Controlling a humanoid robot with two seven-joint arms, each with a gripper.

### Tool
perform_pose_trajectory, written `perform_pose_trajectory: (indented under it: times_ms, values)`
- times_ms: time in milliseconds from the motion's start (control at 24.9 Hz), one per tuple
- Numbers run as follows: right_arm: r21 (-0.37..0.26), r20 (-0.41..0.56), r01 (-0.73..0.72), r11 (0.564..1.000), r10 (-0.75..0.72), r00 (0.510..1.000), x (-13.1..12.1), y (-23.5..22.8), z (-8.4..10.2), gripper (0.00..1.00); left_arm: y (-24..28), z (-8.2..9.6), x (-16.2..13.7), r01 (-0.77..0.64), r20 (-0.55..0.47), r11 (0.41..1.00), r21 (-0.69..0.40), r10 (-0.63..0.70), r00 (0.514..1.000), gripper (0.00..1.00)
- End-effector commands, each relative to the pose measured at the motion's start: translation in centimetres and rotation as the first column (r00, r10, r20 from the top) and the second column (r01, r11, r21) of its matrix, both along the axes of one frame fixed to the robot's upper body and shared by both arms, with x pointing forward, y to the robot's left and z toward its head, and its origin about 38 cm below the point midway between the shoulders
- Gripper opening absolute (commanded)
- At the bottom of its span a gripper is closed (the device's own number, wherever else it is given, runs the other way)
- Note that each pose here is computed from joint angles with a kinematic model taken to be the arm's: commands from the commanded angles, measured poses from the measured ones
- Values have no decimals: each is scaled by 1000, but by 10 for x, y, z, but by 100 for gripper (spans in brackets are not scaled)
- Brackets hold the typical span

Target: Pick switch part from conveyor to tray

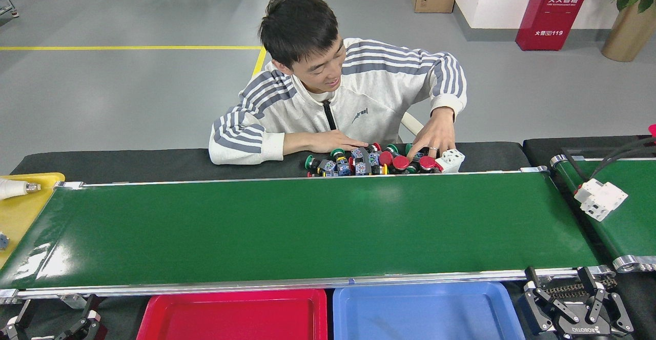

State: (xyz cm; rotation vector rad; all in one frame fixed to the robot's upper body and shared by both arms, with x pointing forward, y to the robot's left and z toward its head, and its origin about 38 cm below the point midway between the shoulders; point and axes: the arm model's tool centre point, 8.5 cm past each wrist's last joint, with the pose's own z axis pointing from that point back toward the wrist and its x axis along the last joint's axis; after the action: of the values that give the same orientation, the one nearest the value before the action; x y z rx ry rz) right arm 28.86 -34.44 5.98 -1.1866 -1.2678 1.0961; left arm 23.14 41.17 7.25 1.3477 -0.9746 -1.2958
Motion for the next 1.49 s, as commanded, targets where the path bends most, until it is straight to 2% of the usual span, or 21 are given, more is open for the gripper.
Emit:
perform_pose_trajectory:
  times_ms: [0, 201, 362, 482, 603, 764, 884, 1045, 1206, 1447]
  values:
    - [-3, -19, 1, 1000, -1, 1000, 4, -1, 2, 98, 3, 5, 1, 0, 16, 1000, 21, 0, 1000, 100]
    - [-7, -13, 2, 1000, -2, 1000, 18, -3, 9, 98, 3, 6, 2, 0, 21, 1000, 18, 0, 1000, 100]
    - [-11, -86, 29, 1000, -30, 996, 43, -16, 0, 98, 2, 8, 3, 1, 29, 1000, 16, -1, 1000, 100]
    - [-12, -117, 50, 999, -51, 992, 52, -23, -7, 98, 2, 8, 3, 2, 26, 1000, 18, -2, 1000, 100]
    - [-8, -109, 46, 999, -47, 993, 59, -21, -2, 98, 2, 7, 4, 3, 26, 1000, 18, -3, 1000, 100]
    - [-3, -153, 3, 1000, -4, 988, 72, -9, -1, 98, 0, 7, 5, 21, 24, 1000, 14, -22, 999, 100]
    - [-3, -159, 5, 1000, -5, 987, 90, -7, -1, 98, -4, 5, 5, 33, 18, 999, 10, -33, 999, 100]
    - [17, -181, 16, 1000, -13, 983, 109, -6, 0, 99, -5, 5, 6, 37, 18, 999, 11, -37, 999, 100]
    - [34, -190, 15, 999, -8, 982, 113, 0, -2, 99, -4, 4, 8, 37, 15, 999, 15, -37, 999, 100]
    - [75, -187, 1, 997, 13, 982, 132, 21, -2, 99, -4, 1, 9, 34, 11, 999, 11, -34, 999, 100]
